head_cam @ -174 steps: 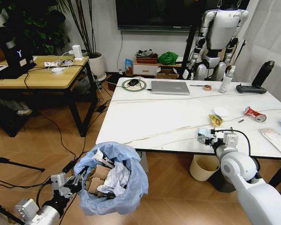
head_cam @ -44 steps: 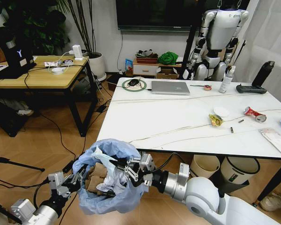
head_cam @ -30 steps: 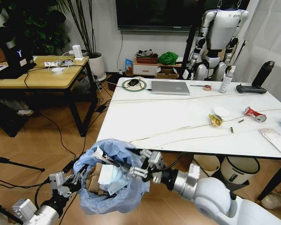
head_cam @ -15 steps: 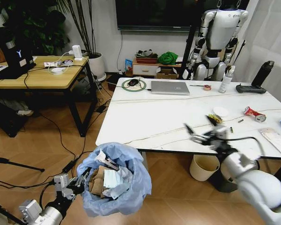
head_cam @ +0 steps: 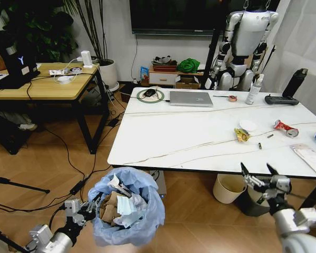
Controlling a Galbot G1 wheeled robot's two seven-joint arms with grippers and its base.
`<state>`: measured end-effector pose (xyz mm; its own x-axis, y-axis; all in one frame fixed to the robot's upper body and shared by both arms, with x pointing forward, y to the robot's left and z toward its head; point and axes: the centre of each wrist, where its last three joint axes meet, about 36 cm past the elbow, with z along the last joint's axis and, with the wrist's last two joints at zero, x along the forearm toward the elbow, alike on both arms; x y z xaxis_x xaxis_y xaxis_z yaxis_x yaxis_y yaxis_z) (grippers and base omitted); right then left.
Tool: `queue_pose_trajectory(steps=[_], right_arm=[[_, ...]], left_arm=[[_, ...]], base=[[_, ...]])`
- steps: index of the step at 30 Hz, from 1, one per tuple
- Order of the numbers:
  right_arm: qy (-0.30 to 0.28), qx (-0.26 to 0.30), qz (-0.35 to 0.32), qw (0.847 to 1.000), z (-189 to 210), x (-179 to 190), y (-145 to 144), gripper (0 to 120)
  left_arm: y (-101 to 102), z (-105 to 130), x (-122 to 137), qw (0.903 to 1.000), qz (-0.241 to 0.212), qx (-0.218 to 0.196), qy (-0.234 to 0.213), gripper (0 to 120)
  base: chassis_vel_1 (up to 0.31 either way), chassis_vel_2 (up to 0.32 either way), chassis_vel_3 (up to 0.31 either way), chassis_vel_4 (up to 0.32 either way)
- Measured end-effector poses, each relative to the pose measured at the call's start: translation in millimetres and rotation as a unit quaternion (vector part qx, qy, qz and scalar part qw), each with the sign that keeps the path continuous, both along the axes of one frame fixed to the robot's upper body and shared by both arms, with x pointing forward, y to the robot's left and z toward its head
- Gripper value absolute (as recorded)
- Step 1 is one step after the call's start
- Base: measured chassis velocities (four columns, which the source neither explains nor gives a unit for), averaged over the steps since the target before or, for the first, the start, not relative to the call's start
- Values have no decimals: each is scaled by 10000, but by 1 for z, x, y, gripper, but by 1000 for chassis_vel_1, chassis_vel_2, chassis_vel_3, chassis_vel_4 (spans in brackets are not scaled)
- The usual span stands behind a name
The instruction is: Pick up the trash bin and place the trash from the table into it.
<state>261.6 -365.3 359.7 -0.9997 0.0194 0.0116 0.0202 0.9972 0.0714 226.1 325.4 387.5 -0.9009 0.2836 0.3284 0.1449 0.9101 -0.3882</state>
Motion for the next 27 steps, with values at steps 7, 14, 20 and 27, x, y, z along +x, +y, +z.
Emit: queue_pose_trajectory(steps=[7, 14, 20, 27], right_arm=[[-139, -42, -60, 9999, -3, -6, -2, 100], [-145, -114, 22, 9998, -7, -11, 0, 100], [-145, -157, 97, 9997, -8, -11, 0, 100], [-151, -140, 133, 9997, -8, -10, -1, 100]], left_arm=[[-4, -9, -2, 9998, -133, -94, 83, 1], [-14, -11, -6, 9993, -311, -179, 103, 1], [-20, -12, -7, 9991, -362, -213, 91, 1], [-24, -9, -6, 9990, -376, -245, 34, 1]], base=[[-100, -95, 92, 83], [-182, -178, 181, 179], [-117, -126, 124, 115], [-12, -11, 24, 17]])
